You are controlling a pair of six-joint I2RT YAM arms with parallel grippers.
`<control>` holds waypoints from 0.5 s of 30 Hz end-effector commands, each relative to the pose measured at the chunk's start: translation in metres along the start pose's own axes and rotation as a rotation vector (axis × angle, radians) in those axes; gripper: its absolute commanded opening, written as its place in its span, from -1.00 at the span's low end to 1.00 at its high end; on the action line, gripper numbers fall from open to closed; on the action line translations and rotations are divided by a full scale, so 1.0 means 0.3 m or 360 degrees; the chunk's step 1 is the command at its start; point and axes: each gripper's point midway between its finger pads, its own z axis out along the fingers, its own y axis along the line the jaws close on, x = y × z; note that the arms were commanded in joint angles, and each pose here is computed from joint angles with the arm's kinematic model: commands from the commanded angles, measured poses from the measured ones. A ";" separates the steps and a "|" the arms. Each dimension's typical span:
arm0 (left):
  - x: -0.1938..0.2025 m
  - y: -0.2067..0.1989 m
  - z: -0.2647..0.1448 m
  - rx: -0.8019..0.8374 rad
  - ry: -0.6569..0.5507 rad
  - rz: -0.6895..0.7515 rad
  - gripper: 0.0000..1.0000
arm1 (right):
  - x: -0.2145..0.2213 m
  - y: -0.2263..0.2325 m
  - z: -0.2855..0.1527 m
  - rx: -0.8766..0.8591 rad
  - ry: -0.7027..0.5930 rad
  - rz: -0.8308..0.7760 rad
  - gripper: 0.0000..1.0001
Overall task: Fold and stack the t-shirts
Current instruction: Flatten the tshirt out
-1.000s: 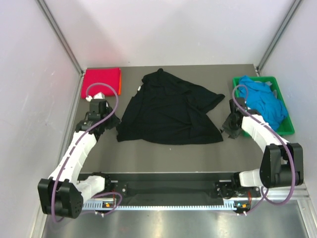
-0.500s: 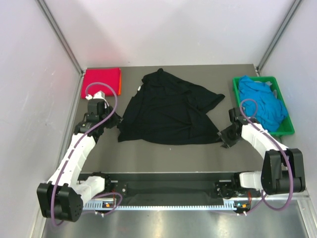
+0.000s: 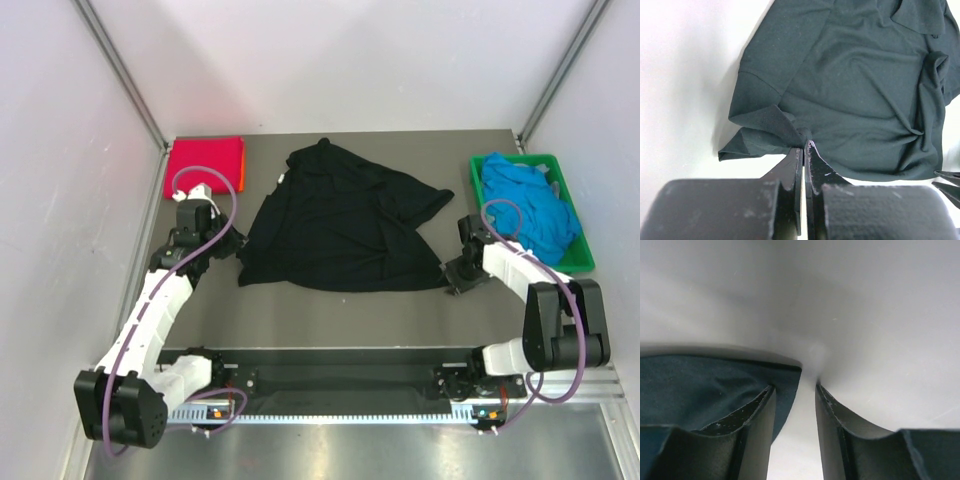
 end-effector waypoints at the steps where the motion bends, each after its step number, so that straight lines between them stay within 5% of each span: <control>1: -0.050 -0.036 -0.006 0.0067 -0.0099 0.0006 -1.00 | -0.034 0.005 0.010 0.0044 -0.0071 0.0076 -0.26; 8: -0.068 -0.048 0.008 0.0072 -0.0105 -0.0003 -1.00 | -0.034 0.002 0.063 0.0050 -0.0082 0.0040 -0.52; 11: -0.073 -0.052 0.010 0.0079 -0.0115 -0.0010 -1.00 | -0.045 0.018 0.059 0.0016 -0.0103 -0.0009 -1.00; 15: -0.119 -0.073 -0.004 0.0077 -0.0161 -0.0019 -1.00 | -0.103 0.080 -0.005 -0.0105 -0.0222 -0.0162 -1.00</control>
